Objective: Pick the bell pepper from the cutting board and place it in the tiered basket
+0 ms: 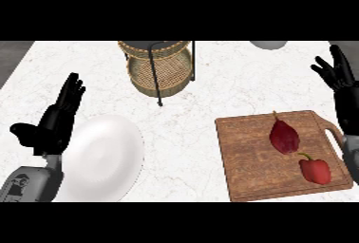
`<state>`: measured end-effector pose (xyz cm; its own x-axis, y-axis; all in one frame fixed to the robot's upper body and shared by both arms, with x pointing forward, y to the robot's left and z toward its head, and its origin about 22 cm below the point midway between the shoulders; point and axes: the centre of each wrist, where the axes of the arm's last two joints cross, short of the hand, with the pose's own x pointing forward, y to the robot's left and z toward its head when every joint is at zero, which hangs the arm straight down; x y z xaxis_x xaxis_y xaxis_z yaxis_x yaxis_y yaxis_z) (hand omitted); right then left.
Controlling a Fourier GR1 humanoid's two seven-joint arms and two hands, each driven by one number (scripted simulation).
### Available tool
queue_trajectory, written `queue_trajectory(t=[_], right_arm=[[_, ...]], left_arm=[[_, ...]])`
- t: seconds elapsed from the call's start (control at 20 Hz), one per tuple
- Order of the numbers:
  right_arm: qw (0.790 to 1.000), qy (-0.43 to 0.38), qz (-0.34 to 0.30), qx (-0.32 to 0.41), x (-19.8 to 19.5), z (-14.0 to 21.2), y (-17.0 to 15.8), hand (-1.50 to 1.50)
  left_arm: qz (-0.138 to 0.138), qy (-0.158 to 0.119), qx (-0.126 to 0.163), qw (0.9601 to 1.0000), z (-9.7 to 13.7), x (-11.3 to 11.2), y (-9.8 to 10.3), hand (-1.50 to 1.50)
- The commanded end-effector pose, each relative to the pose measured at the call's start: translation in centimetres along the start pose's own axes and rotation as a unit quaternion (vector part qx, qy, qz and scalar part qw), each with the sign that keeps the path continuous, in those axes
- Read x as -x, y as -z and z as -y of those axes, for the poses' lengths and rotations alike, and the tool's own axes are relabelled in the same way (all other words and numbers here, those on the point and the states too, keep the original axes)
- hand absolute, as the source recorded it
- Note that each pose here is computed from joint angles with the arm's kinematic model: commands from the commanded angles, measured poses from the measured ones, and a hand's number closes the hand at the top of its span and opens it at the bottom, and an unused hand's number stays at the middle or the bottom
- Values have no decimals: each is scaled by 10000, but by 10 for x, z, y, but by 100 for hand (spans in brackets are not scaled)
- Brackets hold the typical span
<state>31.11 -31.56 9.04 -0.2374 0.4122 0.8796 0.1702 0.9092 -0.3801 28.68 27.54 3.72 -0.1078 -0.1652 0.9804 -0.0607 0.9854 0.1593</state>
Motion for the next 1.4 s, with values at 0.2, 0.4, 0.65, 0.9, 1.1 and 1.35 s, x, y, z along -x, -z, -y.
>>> queue_trajectory(t=[0.2, 0.4, 0.65, 0.9, 1.1, 1.35], right_arm=[[9982, 258, -481, 245, 1, -60, -16, -150], [9927, 140, -986, 686, 43, -87, -40, -150], [9971, -288, 247, 652, 17, -83, -53, -150], [9842, -1732, 14, 368, -21, -58, -66, -150], [9358, -3450, -702, -162, -11, -19, -68, -150], [8446, -4991, -1604, -1084, -23, 0, -77, -150]], left_arm=[[-297, -169, 850, 9958, 39, 18, -18, 0], [-595, -405, 1210, 9900, 46, 39, -19, 0], [-669, -378, 1167, 9902, 26, 52, -25, 0], [-717, -359, 1101, 9907, 43, 57, -35, 0], [-836, -419, 1065, 9899, 44, 55, -37, 0], [-717, -267, 1032, 9917, 36, 46, -28, 0]])
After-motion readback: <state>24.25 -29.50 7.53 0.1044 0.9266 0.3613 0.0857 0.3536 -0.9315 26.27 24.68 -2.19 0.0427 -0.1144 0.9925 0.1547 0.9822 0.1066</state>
